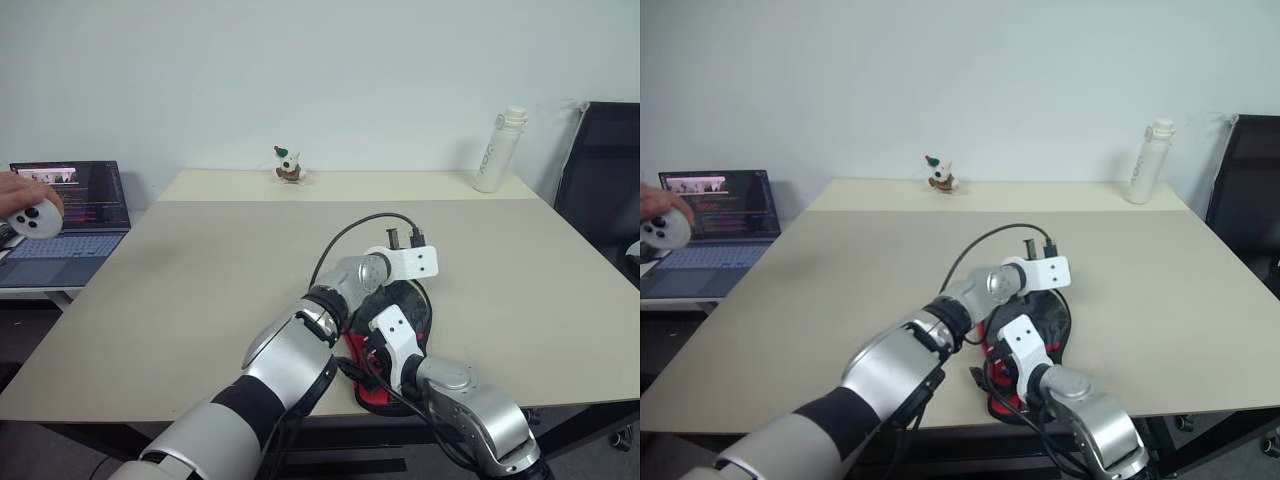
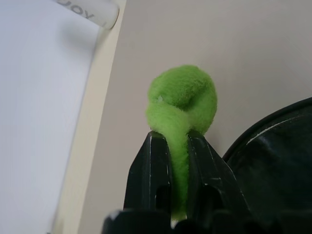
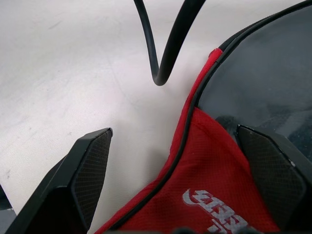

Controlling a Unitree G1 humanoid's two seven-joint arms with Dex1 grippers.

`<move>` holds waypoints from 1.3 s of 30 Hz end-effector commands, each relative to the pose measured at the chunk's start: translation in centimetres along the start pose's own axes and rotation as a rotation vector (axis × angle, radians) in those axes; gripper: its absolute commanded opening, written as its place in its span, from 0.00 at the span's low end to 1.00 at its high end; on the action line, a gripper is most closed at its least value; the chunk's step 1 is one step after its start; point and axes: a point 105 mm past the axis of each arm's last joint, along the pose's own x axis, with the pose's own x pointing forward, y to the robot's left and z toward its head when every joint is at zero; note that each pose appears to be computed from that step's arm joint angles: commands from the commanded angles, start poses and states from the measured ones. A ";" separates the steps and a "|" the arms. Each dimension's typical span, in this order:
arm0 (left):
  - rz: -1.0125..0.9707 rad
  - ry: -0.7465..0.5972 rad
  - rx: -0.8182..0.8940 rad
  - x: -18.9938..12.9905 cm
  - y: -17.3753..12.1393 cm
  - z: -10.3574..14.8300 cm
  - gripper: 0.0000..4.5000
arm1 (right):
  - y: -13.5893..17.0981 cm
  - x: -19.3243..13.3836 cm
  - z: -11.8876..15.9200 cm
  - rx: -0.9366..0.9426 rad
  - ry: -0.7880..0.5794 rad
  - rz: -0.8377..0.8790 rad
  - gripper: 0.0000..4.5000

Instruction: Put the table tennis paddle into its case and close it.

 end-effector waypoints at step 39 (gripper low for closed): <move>0.130 -0.248 -0.539 -2.9 7.6 -0.2 0.70 | 0.6 -5.2 0.3 0.070 0.148 0.108 1.00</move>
